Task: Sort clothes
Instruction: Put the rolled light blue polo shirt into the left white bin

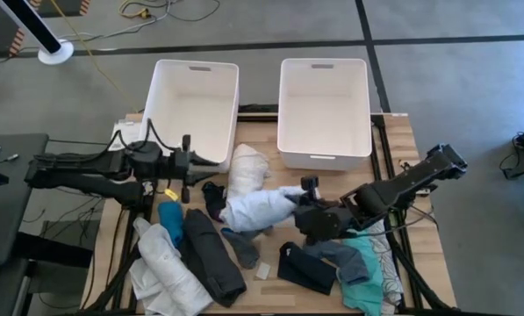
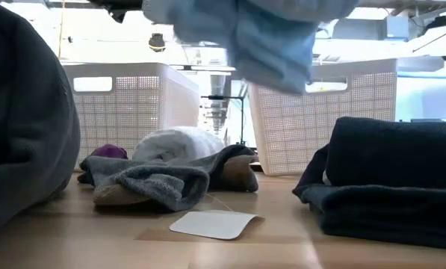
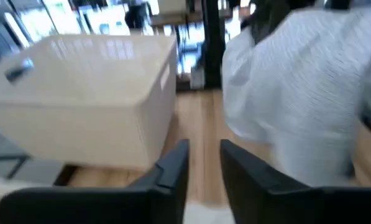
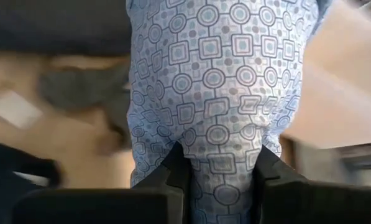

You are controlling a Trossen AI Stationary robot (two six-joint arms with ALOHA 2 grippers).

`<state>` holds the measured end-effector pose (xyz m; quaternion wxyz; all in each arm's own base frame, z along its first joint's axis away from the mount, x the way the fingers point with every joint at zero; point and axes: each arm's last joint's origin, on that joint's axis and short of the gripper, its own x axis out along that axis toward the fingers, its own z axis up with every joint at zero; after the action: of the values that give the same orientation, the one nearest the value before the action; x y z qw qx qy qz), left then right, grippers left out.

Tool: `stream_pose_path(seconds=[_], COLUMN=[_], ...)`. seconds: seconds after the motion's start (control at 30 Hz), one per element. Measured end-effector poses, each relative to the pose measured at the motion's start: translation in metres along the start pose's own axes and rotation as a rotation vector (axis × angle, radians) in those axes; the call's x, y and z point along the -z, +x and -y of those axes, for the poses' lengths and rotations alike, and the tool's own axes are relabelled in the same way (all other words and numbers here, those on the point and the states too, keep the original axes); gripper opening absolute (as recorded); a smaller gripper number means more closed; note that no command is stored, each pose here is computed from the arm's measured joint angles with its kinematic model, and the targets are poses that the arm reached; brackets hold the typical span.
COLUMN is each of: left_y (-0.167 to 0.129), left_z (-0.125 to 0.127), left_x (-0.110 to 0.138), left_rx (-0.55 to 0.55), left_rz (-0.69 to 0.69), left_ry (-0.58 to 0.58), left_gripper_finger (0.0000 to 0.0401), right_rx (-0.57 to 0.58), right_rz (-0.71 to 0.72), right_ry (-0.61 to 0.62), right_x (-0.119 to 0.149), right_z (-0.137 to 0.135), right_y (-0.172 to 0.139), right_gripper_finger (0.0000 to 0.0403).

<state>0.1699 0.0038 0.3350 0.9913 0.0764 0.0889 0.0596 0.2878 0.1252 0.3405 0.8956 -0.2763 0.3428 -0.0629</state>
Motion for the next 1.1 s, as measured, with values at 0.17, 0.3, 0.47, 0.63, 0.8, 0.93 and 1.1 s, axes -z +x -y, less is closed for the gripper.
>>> stream_pose_path(seconds=[0.17, 0.3, 0.47, 0.63, 0.8, 0.93, 1.1], left_y=[-0.004, -0.007, 0.004, 0.009, 0.020, 0.027, 0.031], left_z=[-0.004, -0.003, -0.002, -0.005, -0.003, -0.001, 0.000], left_x=[-0.028, -0.039, -0.038, -0.040, -0.039, -0.042, -0.044], left_rx=[0.015, 0.066, 0.064, 0.044, 0.031, 0.016, 0.003], left_rz=[0.200, 0.304, 0.300, 0.332, 0.333, 0.391, 0.419], left_ry=[-0.019, 0.026, 0.082, 0.128, 0.235, 0.286, 0.337], left_gripper_finger=[0.0178, 0.0225, 0.0244, 0.0245, 0.0245, 0.0250, 0.0283], right_rx=[0.161, 0.214, 0.237, 0.244, 0.184, 0.161, 0.131], right_rz=[0.005, 0.060, 0.168, 0.247, 0.389, 0.468, 0.535], right_ry=[-0.155, -0.214, -0.306, -0.375, -0.355, -0.339, -0.285], right_x=[-0.011, -0.023, -0.040, -0.051, -0.061, -0.066, -0.067], right_z=[0.012, 0.022, 0.032, 0.041, 0.055, 0.070, 0.092], right_y=[-0.013, -0.017, -0.023, -0.028, -0.031, -0.030, -0.027], right_gripper_finger=[0.0087, 0.0087, 0.0087, 0.0087, 0.0087, 0.0087, 0.0087])
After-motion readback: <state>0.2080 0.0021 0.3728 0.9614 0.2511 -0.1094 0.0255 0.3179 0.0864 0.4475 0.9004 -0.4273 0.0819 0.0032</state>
